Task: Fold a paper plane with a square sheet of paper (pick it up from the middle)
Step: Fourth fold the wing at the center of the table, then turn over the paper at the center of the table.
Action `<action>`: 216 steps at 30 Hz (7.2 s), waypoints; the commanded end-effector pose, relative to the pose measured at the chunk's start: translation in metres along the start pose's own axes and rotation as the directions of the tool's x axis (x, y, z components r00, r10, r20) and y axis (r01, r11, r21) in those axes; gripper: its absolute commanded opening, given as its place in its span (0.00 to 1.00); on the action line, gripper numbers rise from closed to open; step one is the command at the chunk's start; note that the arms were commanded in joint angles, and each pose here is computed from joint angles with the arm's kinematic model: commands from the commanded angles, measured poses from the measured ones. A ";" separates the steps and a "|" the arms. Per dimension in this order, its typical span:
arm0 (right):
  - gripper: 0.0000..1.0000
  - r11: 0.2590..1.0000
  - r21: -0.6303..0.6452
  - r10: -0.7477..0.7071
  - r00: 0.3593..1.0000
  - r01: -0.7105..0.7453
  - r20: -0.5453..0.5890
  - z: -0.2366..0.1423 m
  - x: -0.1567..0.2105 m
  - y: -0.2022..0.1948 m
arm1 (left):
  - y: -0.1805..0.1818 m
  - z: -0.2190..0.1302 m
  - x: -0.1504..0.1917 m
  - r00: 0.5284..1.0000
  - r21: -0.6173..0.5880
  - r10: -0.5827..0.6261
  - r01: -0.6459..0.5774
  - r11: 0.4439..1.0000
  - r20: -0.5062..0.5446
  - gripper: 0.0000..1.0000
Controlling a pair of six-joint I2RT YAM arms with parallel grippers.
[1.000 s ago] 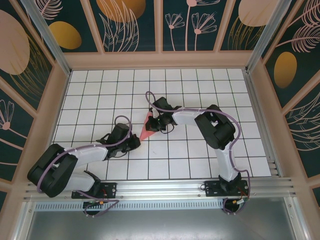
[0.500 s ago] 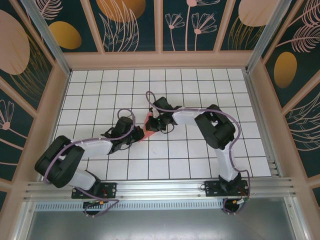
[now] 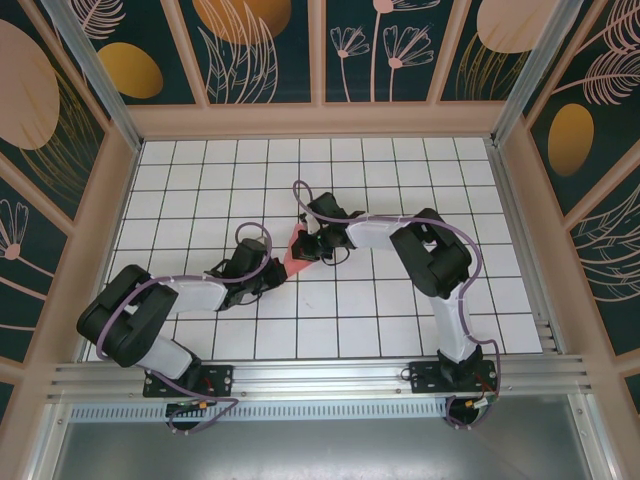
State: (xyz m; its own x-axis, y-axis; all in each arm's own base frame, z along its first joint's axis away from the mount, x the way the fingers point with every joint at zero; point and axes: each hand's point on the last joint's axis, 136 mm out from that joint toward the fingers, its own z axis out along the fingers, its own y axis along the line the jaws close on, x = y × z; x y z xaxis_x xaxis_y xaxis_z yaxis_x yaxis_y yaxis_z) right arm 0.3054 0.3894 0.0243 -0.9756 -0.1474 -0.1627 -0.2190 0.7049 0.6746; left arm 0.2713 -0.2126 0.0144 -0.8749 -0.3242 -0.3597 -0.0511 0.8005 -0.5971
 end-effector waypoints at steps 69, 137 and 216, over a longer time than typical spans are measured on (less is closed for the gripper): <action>0.07 0.979 0.155 0.082 0.957 -0.129 0.279 -0.053 -0.144 -0.116 | 0.028 0.000 0.044 0.983 -0.052 0.030 -0.040 0.998 -0.179 0.00; 0.48 0.998 0.016 0.052 0.990 -0.054 0.128 -0.052 -0.004 -0.012 | -0.010 -0.028 -0.030 0.989 0.029 -0.096 0.093 0.995 0.116 0.50; 0.02 0.738 -0.651 -0.070 0.979 0.180 0.191 -0.179 -0.039 0.108 | -0.134 -0.105 -0.058 0.988 0.708 -0.144 0.062 0.703 0.056 0.94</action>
State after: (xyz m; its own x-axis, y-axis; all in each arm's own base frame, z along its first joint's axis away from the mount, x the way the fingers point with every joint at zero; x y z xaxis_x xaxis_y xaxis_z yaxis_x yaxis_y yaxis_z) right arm 0.3264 0.3479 0.2108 -0.9517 -0.0369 -0.3047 -0.3069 0.1122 0.9451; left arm 0.2787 -0.2464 0.1756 -0.8336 -0.4647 -0.2986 0.2051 0.2416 -0.9485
